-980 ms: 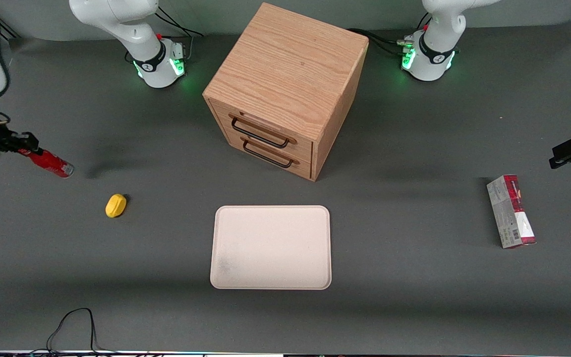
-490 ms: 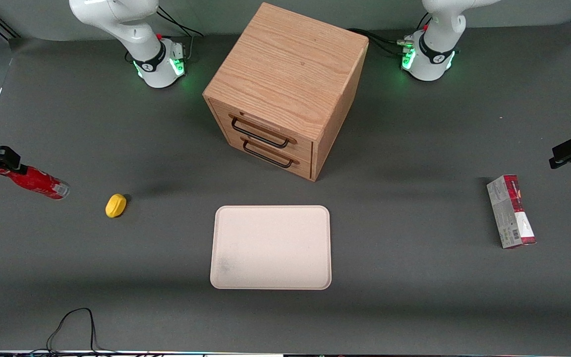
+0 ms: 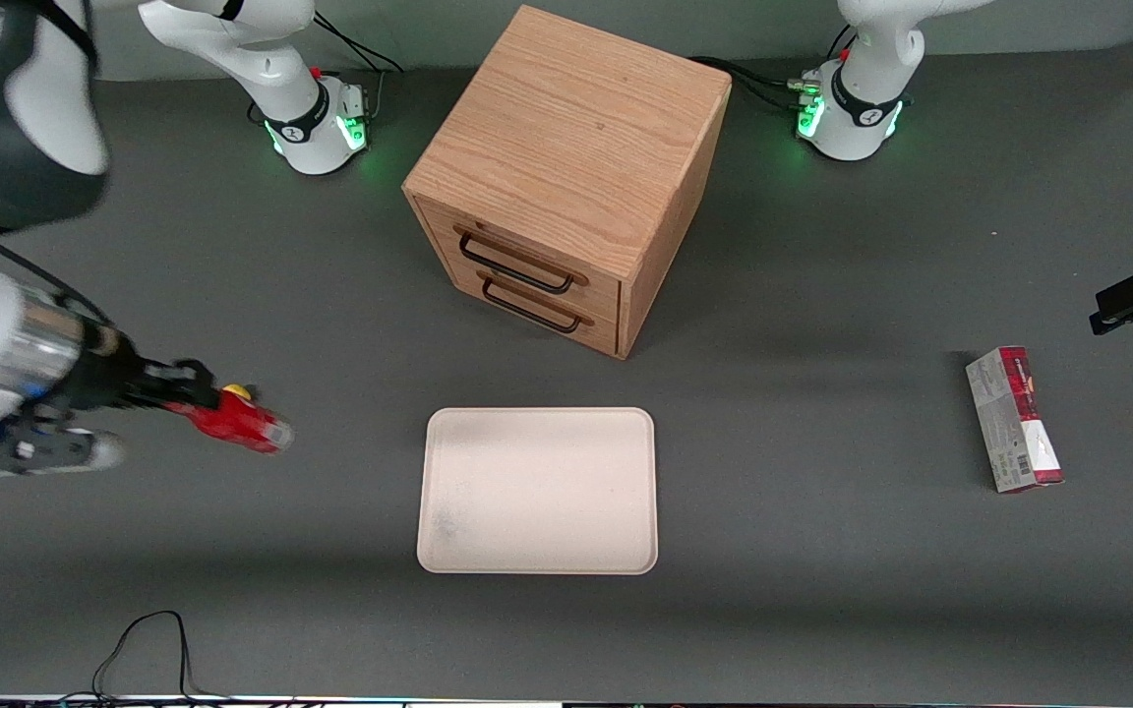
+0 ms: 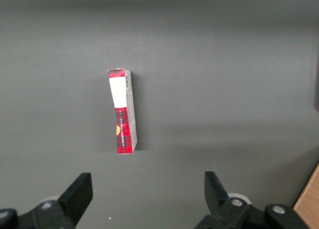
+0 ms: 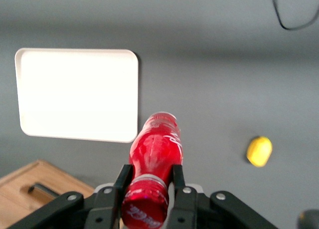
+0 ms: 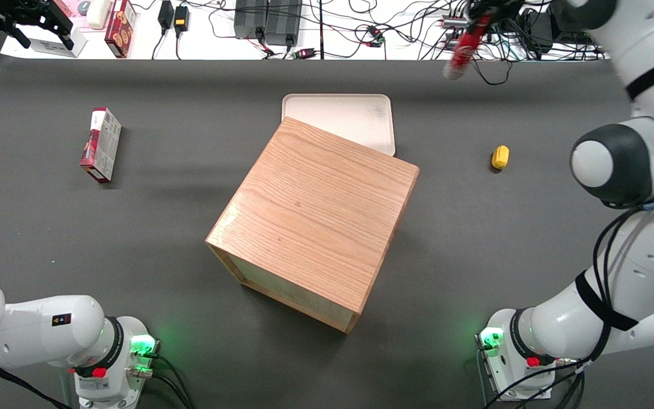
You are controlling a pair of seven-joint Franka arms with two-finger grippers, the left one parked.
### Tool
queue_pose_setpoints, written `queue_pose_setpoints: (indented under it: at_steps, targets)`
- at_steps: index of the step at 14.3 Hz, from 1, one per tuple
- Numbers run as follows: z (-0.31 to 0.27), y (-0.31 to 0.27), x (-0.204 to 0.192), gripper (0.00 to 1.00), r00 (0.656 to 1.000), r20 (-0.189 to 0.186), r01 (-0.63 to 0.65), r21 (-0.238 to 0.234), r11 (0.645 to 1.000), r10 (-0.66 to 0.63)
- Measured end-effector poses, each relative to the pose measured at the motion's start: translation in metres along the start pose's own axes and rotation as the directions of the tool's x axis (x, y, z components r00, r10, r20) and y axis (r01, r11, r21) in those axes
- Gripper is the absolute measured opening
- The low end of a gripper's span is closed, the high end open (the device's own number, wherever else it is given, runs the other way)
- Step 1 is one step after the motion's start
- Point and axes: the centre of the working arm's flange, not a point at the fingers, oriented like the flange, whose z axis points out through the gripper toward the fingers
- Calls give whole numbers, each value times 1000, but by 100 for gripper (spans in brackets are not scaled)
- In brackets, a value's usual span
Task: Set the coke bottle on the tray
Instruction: 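Lift the bottle and carry it with the right gripper over the tray, then lower the bottle upright onto the tray and open the right gripper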
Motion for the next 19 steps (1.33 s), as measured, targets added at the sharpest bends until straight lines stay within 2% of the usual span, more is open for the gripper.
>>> queue_pose_setpoints:
  at_steps: [3, 5, 9, 11, 14, 16, 19]
  targets:
    - [55, -79, 13, 37, 997, -74, -11, -42, 999, 8]
    - [99, -108, 24, 37, 995, -103, -18, -20, 1000, 16]
    - [186, -111, 49, 37, 993, -114, -19, 33, 999, 23]
    - [226, -110, 55, 37, 994, -107, -21, 48, 999, 26]
    - [257, -110, 54, 37, 997, -77, -19, 42, 999, 22]
    - [259, -110, 53, 37, 997, -76, -18, 41, 999, 21]
    - [256, -110, 56, 63, 994, -108, -24, 34, 999, 28]
